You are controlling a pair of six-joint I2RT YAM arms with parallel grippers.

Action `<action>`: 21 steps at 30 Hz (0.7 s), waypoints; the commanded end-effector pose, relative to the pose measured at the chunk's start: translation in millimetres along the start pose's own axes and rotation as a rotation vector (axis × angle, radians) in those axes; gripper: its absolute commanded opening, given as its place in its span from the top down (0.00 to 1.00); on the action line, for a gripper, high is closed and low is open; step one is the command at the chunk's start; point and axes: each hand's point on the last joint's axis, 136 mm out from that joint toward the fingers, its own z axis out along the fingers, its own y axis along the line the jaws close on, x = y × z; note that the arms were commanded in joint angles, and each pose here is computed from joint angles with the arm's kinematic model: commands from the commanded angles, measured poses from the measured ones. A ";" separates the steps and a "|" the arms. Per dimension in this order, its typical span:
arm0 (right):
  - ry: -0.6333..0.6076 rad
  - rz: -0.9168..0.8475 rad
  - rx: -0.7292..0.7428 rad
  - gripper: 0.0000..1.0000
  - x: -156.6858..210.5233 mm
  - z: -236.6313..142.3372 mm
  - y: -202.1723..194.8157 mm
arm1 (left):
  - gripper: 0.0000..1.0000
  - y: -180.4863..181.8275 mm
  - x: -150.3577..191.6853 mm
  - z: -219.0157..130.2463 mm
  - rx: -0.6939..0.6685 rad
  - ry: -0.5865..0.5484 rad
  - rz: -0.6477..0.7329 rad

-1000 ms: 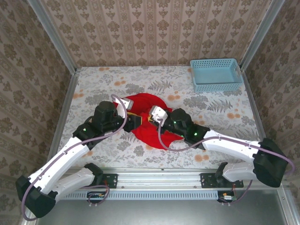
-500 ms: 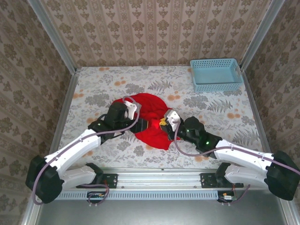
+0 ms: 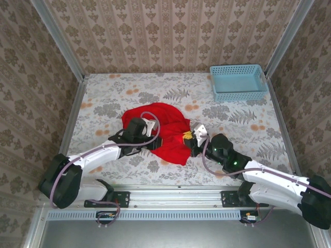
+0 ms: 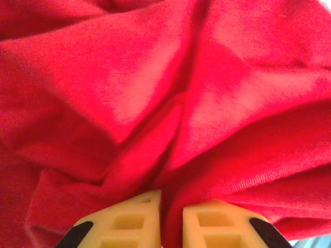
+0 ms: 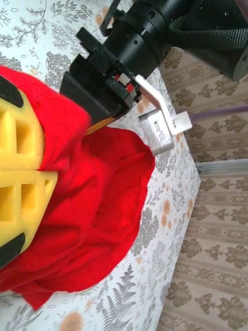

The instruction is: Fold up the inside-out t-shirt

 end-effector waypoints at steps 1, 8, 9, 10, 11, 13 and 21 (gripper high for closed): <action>-0.038 0.069 0.041 1.00 0.8 -7.6 -9.9 | 0.84 12.4 -8.3 -2.4 -0.009 -0.063 -0.048; -0.043 0.110 -0.004 1.00 3.1 -8.9 -2.9 | 0.68 -8.9 -11.0 -19.4 -0.137 -0.095 0.141; -0.044 0.113 -0.011 1.00 2.0 -8.3 -1.3 | 0.65 -17.3 -12.5 -23.5 -0.130 -0.115 0.175; -0.046 0.115 -0.017 1.00 0.5 -7.8 -0.3 | 0.63 -24.5 -13.3 -26.9 -0.117 -0.134 0.196; -0.048 0.116 -0.021 1.00 -0.7 -7.1 0.4 | 0.61 -30.3 -14.3 -31.0 -0.112 -0.156 0.215; -0.054 0.118 -0.035 1.00 -3.3 -6.7 2.9 | 0.59 -39.6 -14.0 -34.8 -0.095 -0.172 0.245; -0.045 0.125 -0.077 1.00 -5.5 -5.5 11.2 | 0.51 -57.9 -9.1 -19.9 -0.083 -0.131 0.321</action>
